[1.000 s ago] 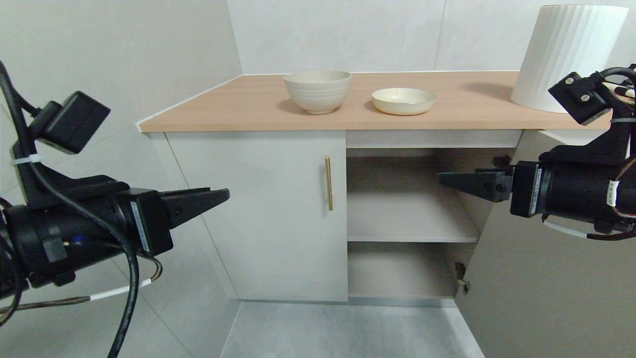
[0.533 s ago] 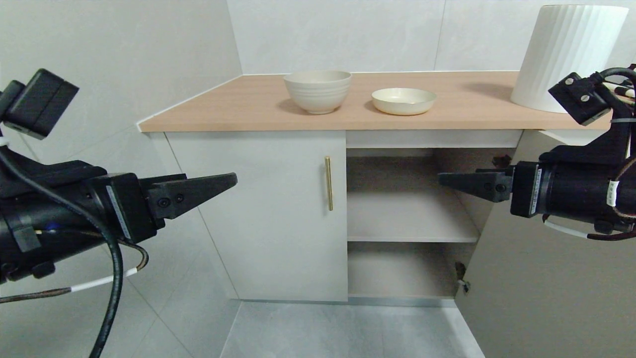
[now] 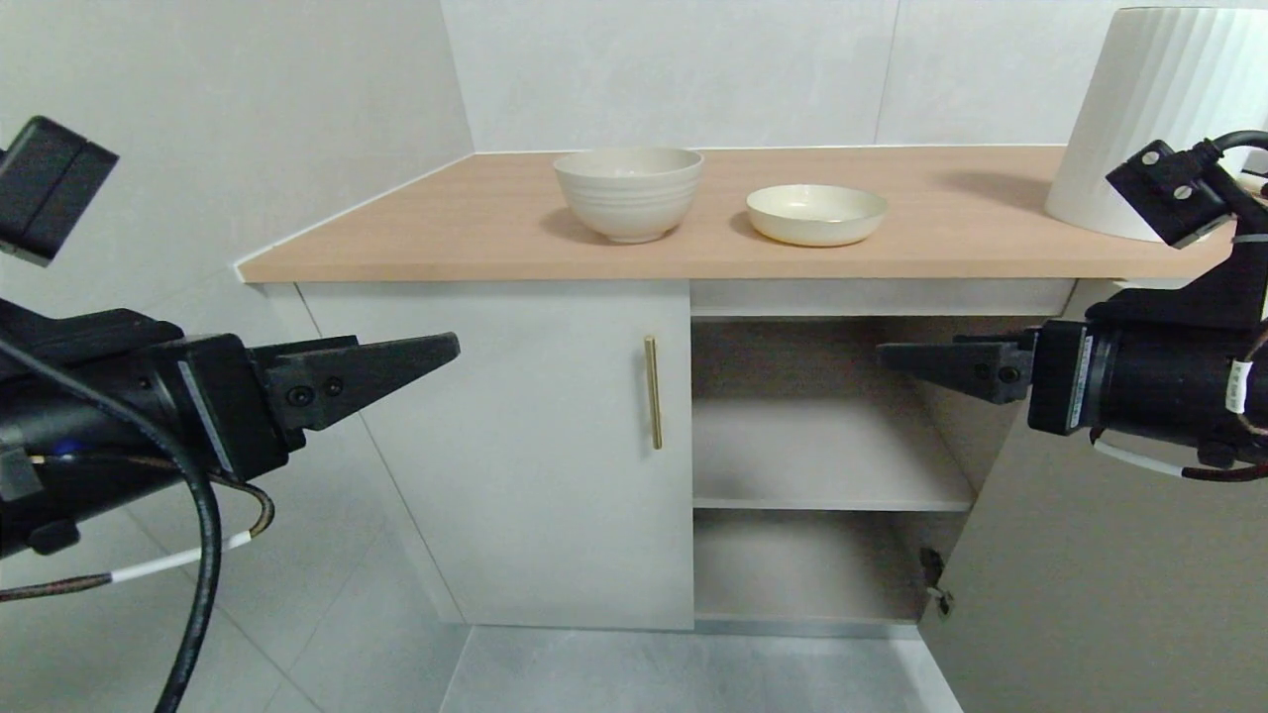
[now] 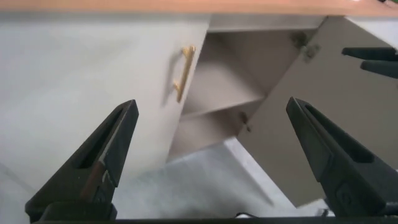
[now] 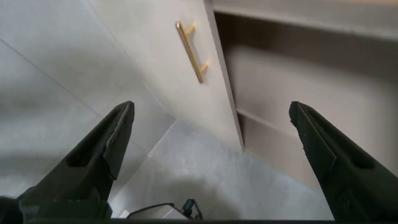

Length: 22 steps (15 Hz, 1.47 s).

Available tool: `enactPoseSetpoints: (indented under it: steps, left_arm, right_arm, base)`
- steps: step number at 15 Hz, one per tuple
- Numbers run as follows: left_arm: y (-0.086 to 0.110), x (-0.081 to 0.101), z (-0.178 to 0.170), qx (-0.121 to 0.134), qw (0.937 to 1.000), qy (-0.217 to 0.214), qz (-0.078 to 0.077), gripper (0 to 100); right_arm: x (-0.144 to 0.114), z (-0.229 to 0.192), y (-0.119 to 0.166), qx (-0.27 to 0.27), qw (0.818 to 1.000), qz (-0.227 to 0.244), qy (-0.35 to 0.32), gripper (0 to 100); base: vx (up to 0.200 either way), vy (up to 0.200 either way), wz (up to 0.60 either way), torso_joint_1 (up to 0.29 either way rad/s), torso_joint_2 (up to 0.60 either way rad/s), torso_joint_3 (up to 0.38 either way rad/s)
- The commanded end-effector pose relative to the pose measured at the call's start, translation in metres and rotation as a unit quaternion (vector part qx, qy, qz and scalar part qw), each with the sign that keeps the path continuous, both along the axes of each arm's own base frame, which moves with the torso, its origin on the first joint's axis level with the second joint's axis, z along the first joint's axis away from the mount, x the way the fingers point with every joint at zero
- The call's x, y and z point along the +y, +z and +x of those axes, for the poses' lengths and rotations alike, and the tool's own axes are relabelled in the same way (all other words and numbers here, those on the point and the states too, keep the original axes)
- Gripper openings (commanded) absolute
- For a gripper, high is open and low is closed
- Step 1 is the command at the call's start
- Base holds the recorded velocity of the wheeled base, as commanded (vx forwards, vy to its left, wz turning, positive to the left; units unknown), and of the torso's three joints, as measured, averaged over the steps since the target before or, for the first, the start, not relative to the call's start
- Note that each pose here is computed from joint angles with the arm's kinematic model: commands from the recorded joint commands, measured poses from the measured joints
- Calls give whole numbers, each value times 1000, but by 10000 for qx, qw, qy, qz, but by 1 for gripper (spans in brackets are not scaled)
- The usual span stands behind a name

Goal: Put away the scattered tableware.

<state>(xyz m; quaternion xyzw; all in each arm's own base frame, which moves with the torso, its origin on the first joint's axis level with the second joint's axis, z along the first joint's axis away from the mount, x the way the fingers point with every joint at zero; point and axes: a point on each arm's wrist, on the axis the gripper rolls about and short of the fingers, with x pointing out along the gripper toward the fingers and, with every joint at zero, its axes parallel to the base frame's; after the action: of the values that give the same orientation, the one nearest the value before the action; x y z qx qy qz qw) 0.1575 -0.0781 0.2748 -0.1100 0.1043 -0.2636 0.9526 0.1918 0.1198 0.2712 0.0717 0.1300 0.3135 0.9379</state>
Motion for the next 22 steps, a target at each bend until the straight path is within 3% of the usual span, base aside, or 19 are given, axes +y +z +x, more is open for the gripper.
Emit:
enactPoseSetpoints:
  steps: [1, 4, 12, 22]
  left_arm:
    - [-1, -1, 2, 30, 10000, -1, 14, 100]
    - [-1, 0, 0, 8, 10000, -15, -8, 100]
    - [-1, -1, 1, 34, 10000, -2, -36, 100]
    - [-4, -2, 5, 111, 9999, -10, 0, 100]
  right_arm:
    - [-1, -4, 2, -44, 10000, 36, 40, 100]
    - [-3, -8, -4, -34, 10000, 1, 61, 100]
    - [-3, -8, -8, -435, 9990, 96, 89, 100]
    - [-3, -7, -11, -403, 9991, 51, 93, 100]
  base:
    - [200, 0, 0, -7, 2, 7]
    - [200, 0, 0, 2, 1, 1]
    - [0, 0, 0, 3, -7, -4]
    - [0, 0, 0, 112, -403, -289]
